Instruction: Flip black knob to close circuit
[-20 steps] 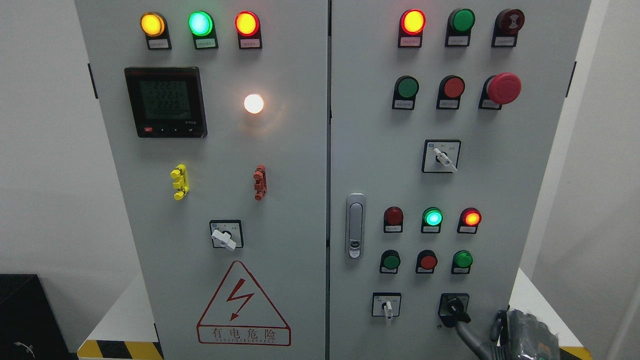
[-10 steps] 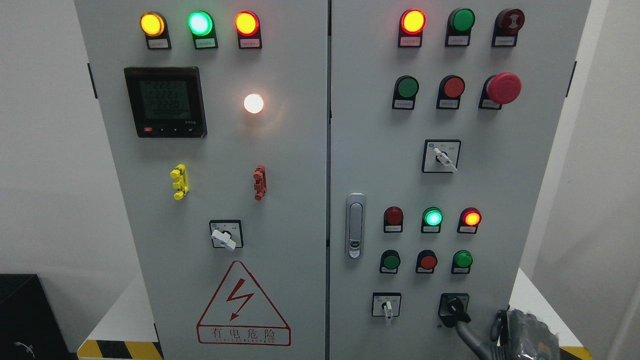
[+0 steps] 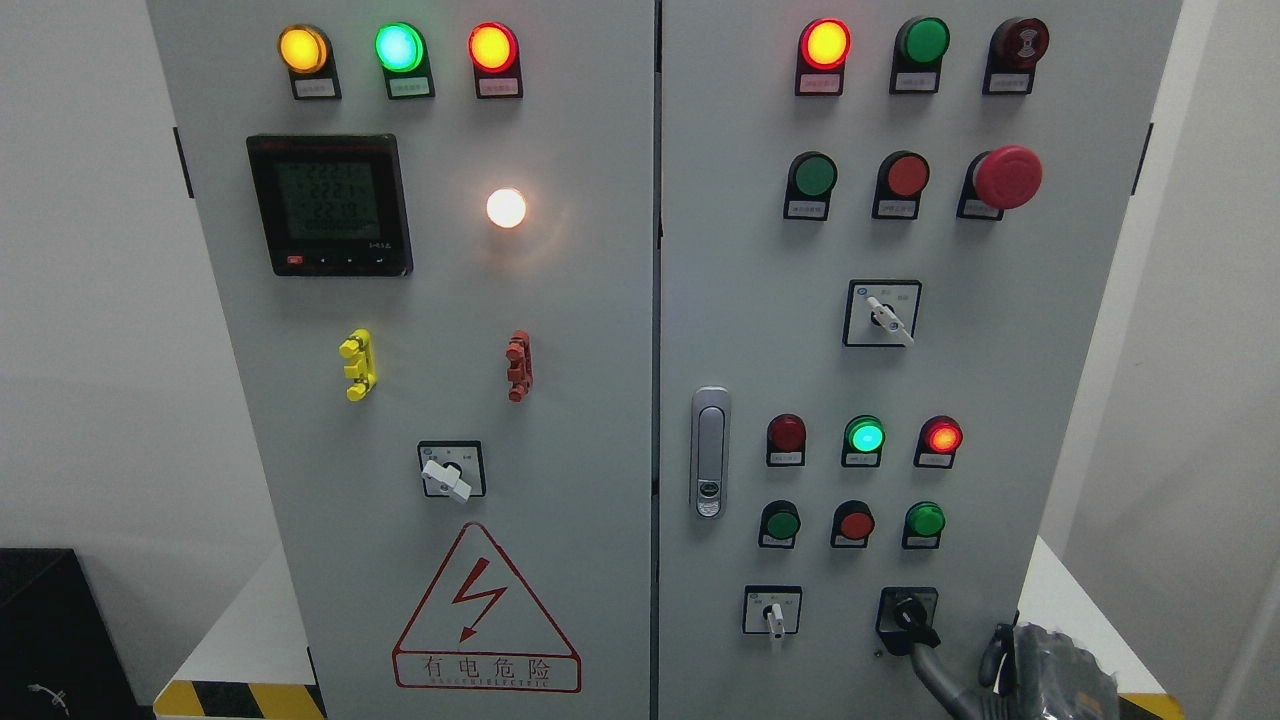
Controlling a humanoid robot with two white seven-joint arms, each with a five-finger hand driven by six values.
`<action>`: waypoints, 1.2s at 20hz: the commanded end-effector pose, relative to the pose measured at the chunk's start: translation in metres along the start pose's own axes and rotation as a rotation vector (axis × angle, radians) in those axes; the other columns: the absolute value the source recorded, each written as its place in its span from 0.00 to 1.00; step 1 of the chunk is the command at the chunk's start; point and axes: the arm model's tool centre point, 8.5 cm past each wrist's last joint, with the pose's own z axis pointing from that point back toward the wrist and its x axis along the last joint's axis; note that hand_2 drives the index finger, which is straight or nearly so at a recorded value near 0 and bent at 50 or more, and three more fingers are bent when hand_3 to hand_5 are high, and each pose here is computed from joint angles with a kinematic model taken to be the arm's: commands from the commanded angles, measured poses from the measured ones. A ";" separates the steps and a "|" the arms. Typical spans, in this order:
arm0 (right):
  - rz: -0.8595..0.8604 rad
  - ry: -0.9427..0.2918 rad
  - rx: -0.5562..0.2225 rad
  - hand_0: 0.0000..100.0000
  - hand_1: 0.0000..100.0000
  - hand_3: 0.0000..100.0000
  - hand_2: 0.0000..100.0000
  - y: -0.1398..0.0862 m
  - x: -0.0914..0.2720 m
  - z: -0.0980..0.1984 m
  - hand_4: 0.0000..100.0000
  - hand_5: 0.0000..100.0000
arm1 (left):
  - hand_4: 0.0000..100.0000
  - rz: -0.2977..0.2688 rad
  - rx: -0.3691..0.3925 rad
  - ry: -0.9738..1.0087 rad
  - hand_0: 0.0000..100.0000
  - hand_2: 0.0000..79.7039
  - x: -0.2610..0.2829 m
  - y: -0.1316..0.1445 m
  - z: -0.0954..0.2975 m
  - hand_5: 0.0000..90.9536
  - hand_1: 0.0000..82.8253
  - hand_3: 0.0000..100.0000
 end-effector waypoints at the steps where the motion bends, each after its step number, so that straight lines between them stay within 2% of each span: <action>1: 0.003 -0.040 0.018 0.00 0.21 0.96 0.82 0.005 0.013 0.005 0.78 0.81 | 0.00 -0.044 -0.010 0.020 0.12 0.00 -0.007 -0.001 0.002 0.00 0.67 0.00; 11: 0.008 -0.067 0.032 0.00 0.21 0.96 0.82 0.011 0.022 0.008 0.78 0.81 | 0.00 -0.042 -0.009 0.020 0.12 0.00 -0.007 -0.001 0.002 0.00 0.67 0.00; 24: 0.006 -0.100 -0.003 0.00 0.22 0.95 0.80 -0.001 0.024 0.024 0.78 0.80 | 0.00 -0.042 -0.008 0.020 0.12 0.00 -0.007 -0.001 0.002 0.00 0.67 0.00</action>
